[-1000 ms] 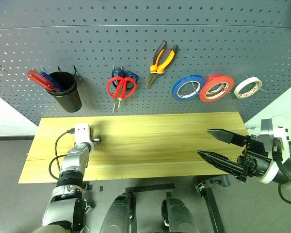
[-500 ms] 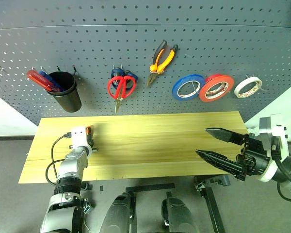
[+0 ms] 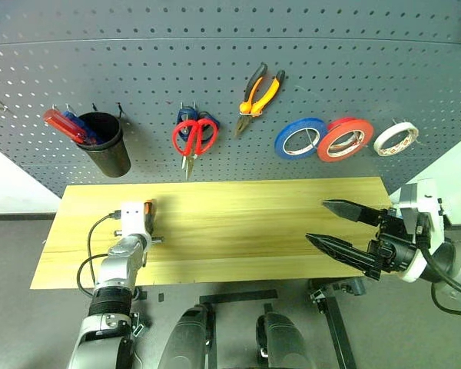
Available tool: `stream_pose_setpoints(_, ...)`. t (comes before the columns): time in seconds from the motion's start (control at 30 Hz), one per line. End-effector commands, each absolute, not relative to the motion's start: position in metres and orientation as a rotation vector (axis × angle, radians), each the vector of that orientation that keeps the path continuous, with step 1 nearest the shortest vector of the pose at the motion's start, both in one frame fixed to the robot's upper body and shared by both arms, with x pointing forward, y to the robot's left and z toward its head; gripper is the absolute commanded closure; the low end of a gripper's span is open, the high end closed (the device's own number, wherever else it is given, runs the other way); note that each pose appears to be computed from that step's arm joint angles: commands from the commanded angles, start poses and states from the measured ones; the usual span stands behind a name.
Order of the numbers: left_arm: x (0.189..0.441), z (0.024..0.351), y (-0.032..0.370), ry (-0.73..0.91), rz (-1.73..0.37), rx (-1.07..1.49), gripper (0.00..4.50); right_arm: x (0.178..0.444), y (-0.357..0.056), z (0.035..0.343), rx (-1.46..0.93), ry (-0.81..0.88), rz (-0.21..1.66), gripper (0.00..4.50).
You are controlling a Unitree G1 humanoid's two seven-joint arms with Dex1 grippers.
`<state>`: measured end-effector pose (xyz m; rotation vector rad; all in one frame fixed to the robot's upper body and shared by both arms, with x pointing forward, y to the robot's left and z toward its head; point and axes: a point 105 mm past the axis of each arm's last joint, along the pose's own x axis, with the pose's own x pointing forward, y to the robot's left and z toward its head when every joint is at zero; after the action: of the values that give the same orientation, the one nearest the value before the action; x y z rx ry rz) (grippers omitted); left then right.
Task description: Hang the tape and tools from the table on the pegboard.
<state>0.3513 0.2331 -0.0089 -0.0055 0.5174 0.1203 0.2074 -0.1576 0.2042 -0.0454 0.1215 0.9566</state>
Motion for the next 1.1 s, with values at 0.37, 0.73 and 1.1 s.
stream_pose_setpoints(0.37, 0.336, 0.043, 0.158, 0.294, -0.221, 0.112, 3.96, 0.228, -0.157, 0.209, -0.075, -0.015, 0.915, 0.36)
stream_pose_setpoints(0.73, 0.326, 0.099, 0.089, 0.031, -0.558, 0.193, 3.96, 0.243, -0.154, 0.209, -0.088, -0.097, 0.888, 0.36)
stream_pose_setpoints(1.1, 0.312, 0.155, 0.058, -0.294, -0.725, 0.198, 3.96, 0.252, -0.156, 0.214, -0.12, -0.15, 0.88, 0.36)
